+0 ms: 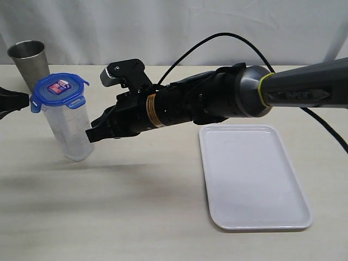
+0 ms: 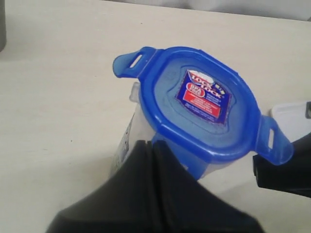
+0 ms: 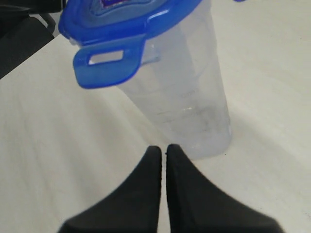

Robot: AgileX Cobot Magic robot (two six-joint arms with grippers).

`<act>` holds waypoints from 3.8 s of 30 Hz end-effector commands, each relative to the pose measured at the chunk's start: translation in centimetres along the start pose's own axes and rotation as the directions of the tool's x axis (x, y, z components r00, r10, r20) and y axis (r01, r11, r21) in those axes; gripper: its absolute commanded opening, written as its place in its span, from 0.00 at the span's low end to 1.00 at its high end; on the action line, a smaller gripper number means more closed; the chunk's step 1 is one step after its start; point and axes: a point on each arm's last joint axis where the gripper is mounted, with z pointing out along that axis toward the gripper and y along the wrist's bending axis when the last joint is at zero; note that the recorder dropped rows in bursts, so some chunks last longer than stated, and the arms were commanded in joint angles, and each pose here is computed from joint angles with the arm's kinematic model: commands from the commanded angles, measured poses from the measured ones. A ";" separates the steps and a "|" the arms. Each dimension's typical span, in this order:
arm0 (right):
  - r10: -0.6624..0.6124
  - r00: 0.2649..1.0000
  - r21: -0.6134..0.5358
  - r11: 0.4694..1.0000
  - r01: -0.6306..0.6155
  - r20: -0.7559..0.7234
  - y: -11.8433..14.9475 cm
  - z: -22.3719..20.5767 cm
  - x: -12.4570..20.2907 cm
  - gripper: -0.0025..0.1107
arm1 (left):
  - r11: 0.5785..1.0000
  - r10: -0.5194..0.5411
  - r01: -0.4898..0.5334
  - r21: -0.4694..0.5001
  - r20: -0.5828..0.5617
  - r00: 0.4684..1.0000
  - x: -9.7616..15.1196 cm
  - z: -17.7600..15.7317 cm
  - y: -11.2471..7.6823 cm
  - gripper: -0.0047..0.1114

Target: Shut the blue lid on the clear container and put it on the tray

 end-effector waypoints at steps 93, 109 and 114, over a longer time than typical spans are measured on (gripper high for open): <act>0.002 1.000 0.017 1.000 -0.002 -0.012 -0.1 -0.1 0.2 0.06 | 0.999 0.042 -0.042 -0.020 -0.003 0.999 1.8 0.7 -0.6 0.04; 0.005 1.000 0.015 1.000 -0.005 -0.012 0.0 -0.1 0.2 0.06 | 0.999 0.035 -0.035 0.002 -0.018 0.999 2.0 0.7 -0.8 0.04; 0.005 1.000 0.015 1.000 -0.005 -0.012 0.0 -0.1 0.2 0.06 | 0.999 0.033 -0.033 0.011 -0.022 0.999 2.2 0.6 -0.9 0.04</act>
